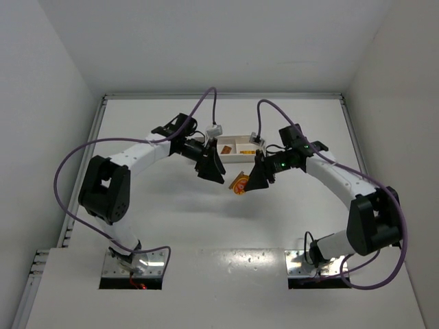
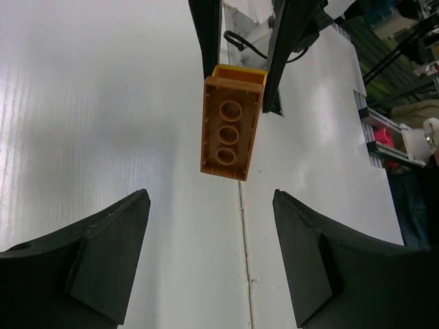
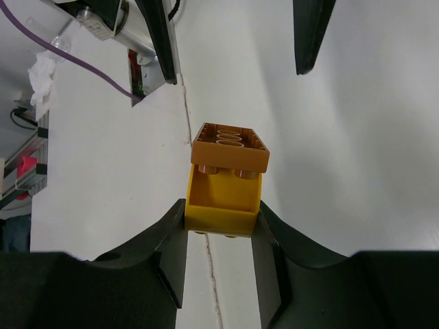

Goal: Sort the legos into containers by color

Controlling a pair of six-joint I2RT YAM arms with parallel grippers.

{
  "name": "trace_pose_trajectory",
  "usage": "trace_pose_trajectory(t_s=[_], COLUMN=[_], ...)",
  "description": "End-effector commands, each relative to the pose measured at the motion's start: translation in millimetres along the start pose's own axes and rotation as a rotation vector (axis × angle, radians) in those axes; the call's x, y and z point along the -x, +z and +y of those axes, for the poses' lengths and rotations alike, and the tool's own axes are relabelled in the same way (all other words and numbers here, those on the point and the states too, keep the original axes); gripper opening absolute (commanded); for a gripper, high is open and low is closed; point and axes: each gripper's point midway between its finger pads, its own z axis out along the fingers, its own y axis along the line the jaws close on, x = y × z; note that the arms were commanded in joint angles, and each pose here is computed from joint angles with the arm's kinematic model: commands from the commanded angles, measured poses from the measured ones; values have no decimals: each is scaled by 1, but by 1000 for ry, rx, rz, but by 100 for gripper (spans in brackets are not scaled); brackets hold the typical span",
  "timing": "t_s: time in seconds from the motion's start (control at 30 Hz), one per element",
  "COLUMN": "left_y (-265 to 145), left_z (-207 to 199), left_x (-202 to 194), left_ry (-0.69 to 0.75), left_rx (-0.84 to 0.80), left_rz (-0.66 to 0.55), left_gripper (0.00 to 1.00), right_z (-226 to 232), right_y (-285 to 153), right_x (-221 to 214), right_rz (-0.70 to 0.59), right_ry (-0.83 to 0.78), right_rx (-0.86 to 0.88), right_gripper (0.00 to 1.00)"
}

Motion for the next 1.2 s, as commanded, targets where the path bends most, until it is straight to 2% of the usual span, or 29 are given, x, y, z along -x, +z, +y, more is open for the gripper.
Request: trace_pose_trajectory(t_s=[0.0, 0.27, 0.6, 0.7, 0.83, 0.93, 1.0, 1.17], left_y=[5, 17, 25, 29, 29, 29, 29, 23], left_z=[-11, -13, -18, -17, -17, -16, -14, -15], left_x=[17, 14, 11, 6, 6, 5, 4, 4], left_ry=[83, 103, 119, 104, 104, 104, 105, 104], left_rx=[-50, -57, -68, -77, -77, -69, -57, -47], left_rz=[-15, 12, 31, 42, 42, 45, 49, 41], left_gripper=[78, 74, 57, 54, 39, 10, 0, 0], right_z=[10, 13, 10, 9, 9, 9, 8, 6], right_y=[4, 12, 19, 20, 20, 20, 20, 18], right_x=[19, 19, 23, 23, 23, 23, 18, 2], right_rz=[-13, 14, 34, 38, 38, 38, 47, 63], right_ry=[-94, -95, -90, -81, -81, -81, -71, -83], right_rx=[51, 78, 95, 96, 96, 96, 89, 46], right_gripper=[4, 4, 4, 4, 4, 4, 4, 4])
